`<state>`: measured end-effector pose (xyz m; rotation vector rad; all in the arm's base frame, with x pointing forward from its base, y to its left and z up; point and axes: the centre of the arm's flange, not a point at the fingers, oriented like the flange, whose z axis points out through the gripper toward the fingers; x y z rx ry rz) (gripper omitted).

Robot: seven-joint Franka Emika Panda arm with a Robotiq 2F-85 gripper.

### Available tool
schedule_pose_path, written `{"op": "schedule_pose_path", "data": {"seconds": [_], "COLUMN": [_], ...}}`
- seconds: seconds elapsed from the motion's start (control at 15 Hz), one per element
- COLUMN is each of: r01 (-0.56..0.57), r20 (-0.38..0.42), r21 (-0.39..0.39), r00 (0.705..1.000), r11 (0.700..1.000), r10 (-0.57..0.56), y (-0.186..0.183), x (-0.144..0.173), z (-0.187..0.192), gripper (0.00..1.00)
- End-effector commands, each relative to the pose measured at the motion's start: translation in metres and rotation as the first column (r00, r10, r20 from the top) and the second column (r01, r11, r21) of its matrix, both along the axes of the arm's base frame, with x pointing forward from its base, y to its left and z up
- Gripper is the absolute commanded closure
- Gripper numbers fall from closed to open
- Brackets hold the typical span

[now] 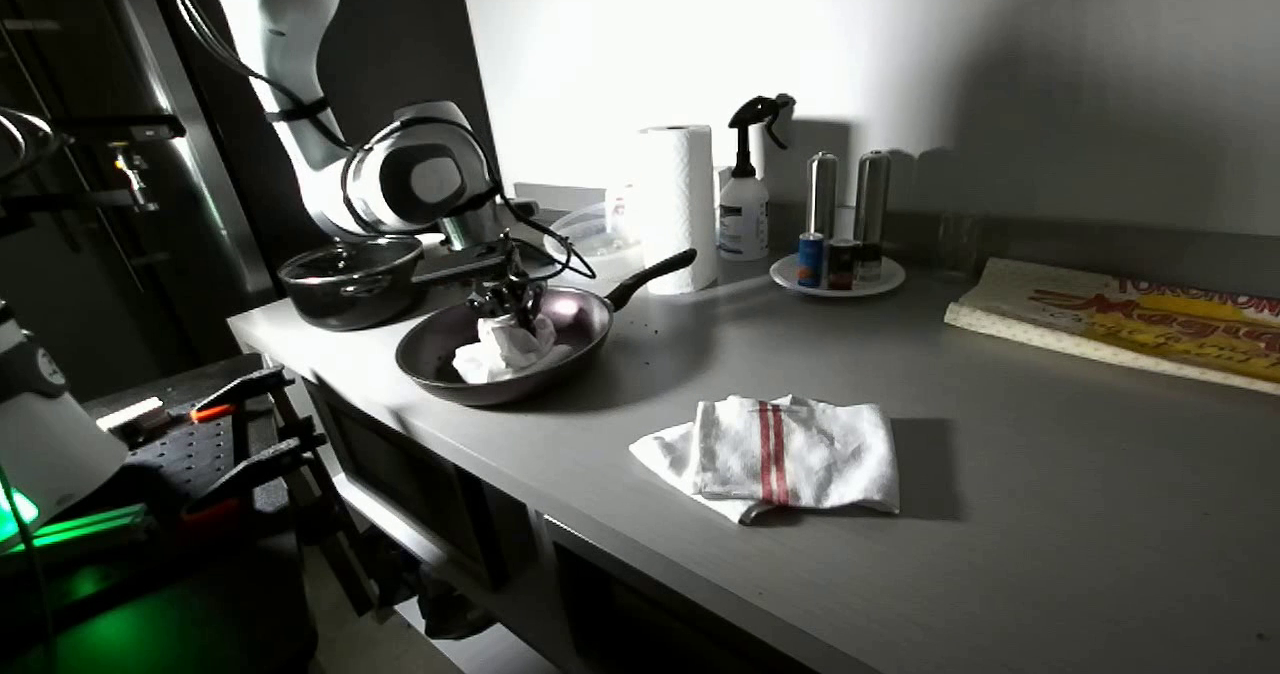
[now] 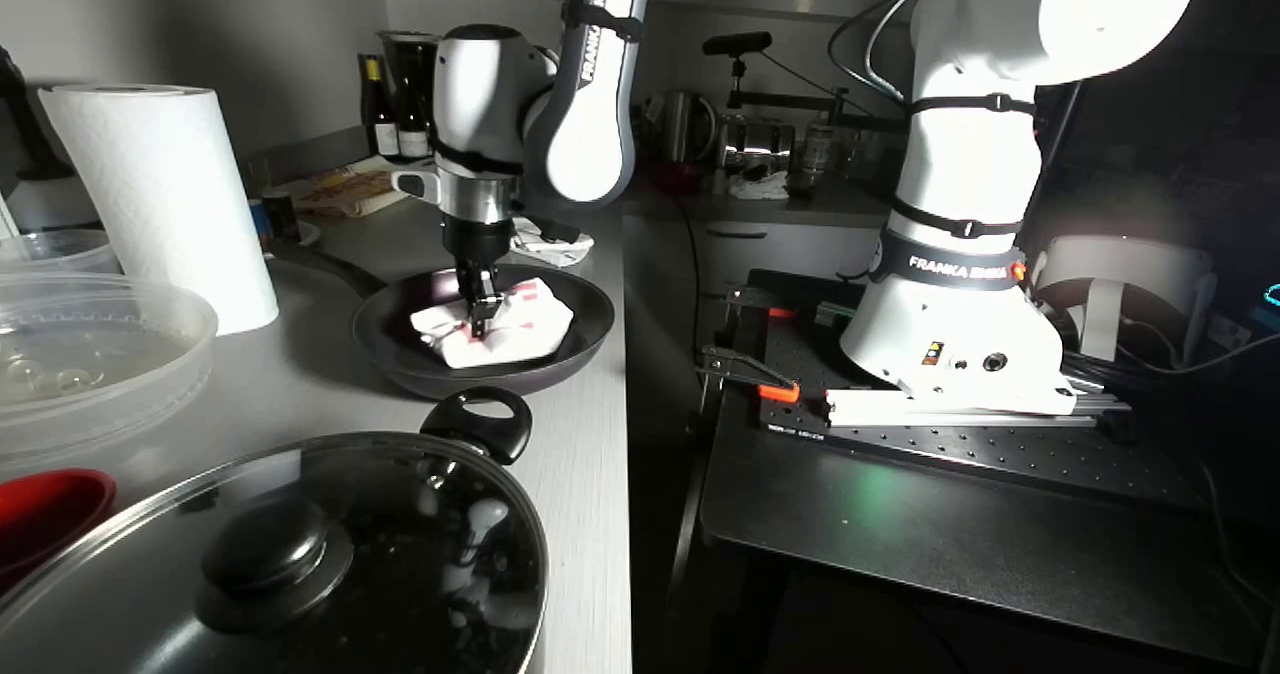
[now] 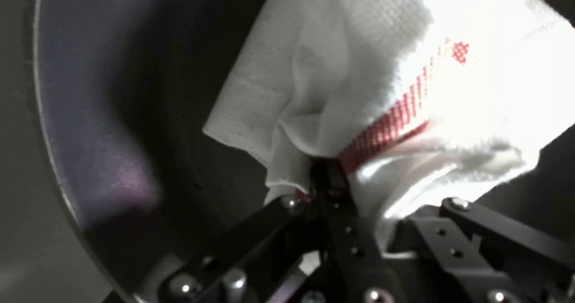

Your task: Use the left towel to clean the pan

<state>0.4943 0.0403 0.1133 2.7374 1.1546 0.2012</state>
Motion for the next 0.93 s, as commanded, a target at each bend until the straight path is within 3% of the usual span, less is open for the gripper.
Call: {"op": "schedule_pose_path", "data": {"seconds": [0.0, 0.47, 0.87], "r01": [-0.095, -0.168, -0.009], "r20": [-0.073, -0.110, -0.047], "r21": [-0.022, -0.029, -0.015], "r00": [0.993, 0.980, 0.999], "r11": [0.995, 0.985, 1.000], "r10": [0.094, 0.164, 0.008], "y": [0.022, 0.035, -0.006], "x": [-0.048, -0.065, -0.012], "z": [-0.020, -0.022, -0.013], "gripper": [0.96, 0.96, 0.96]}}
